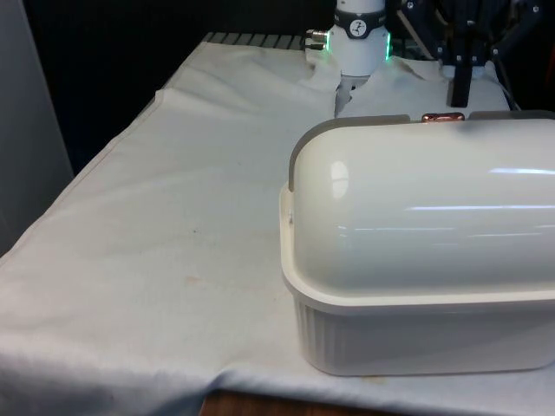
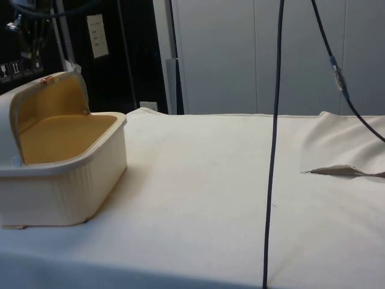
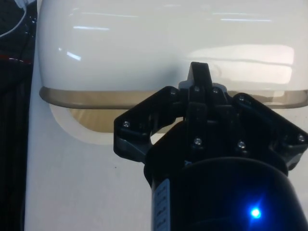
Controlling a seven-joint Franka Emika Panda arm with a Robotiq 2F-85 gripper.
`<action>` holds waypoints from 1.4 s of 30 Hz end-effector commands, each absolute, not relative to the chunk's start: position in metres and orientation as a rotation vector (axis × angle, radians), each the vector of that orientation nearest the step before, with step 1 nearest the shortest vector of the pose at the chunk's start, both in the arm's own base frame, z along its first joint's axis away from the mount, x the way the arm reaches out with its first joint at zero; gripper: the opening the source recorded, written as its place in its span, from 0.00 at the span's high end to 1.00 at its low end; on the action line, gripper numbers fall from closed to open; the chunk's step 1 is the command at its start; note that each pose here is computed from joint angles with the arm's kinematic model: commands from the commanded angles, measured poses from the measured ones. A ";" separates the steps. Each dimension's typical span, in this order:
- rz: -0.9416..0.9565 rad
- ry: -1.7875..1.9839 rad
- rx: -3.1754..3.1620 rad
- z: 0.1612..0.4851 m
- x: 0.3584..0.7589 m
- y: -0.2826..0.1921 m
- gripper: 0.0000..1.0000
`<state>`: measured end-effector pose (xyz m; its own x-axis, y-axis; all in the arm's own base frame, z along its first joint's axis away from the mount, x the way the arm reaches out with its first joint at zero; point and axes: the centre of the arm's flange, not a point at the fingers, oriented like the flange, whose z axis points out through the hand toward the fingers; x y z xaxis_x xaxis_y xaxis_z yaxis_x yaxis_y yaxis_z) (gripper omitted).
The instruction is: Open the lid, then close it.
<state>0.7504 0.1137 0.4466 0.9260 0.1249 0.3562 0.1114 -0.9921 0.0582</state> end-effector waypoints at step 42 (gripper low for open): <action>0.461 0.228 3.041 0.425 0.719 0.124 1.00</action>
